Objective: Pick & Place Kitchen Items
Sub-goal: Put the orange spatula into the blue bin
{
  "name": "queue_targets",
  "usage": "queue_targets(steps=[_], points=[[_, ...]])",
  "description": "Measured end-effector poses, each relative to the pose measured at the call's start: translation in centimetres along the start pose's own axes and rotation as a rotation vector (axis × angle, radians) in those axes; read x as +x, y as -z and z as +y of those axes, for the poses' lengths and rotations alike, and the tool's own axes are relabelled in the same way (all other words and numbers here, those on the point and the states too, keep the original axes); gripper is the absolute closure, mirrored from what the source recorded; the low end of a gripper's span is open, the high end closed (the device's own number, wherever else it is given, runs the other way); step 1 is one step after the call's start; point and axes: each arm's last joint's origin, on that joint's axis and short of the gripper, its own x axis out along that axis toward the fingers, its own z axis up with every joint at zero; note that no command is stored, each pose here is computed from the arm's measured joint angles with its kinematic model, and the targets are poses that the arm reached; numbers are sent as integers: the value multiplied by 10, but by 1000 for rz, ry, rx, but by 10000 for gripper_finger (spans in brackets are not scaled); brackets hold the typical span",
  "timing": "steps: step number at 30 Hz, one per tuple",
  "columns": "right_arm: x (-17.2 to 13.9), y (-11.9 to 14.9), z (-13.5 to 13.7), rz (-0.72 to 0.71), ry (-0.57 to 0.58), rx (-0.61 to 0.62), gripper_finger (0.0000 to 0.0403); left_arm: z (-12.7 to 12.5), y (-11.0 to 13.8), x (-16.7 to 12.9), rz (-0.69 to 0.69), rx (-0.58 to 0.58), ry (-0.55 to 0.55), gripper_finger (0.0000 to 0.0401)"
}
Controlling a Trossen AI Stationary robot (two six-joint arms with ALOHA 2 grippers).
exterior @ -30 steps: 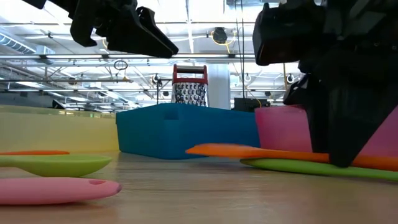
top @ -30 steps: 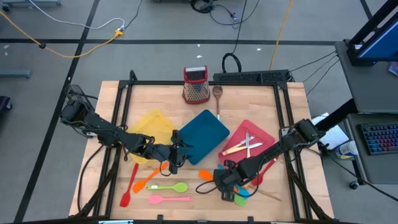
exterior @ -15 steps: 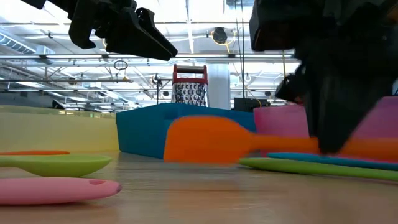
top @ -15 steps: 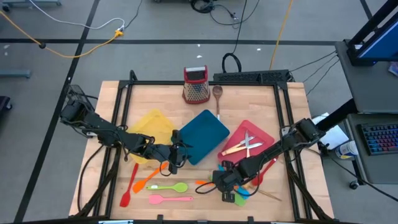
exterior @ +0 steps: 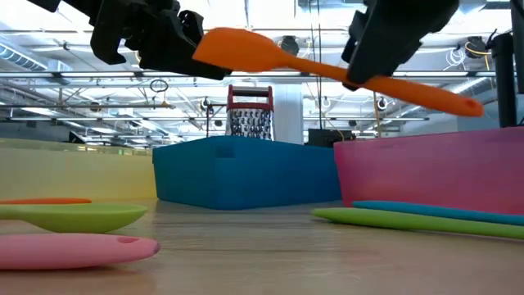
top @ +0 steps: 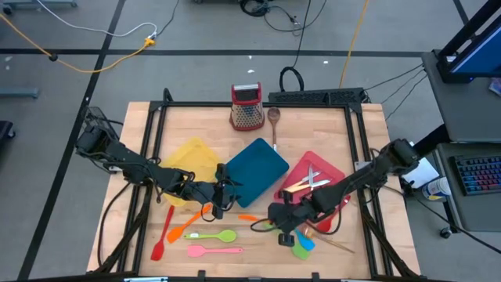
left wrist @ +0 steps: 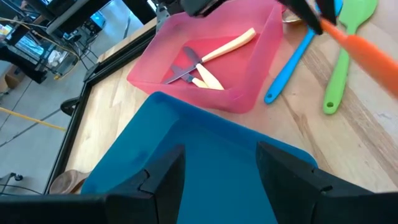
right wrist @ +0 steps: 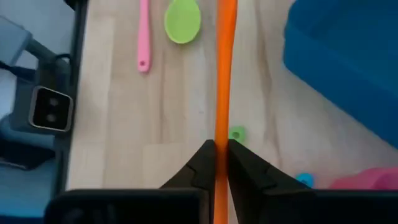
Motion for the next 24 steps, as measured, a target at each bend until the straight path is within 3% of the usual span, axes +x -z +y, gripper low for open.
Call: queue_targets(steps=[9, 14, 18, 21, 24], points=[[2, -14, -30, 4, 69, -223, 382, 0, 0, -1, 14, 44, -28, 199], [3, -21, -54, 33, 150, -375, 381, -2, 1, -5, 80, 96, -210, 199], [2, -28, -76, 56, 302, -574, 381, -4, 6, -9, 181, 162, -363, 199], [1, -39, -92, 33, 381, -668, 382, -5, 11, -11, 234, 164, -393, 199], [0, -46, -112, 37, 412, -681, 383, -6, 16, -12, 261, 135, -391, 199]])
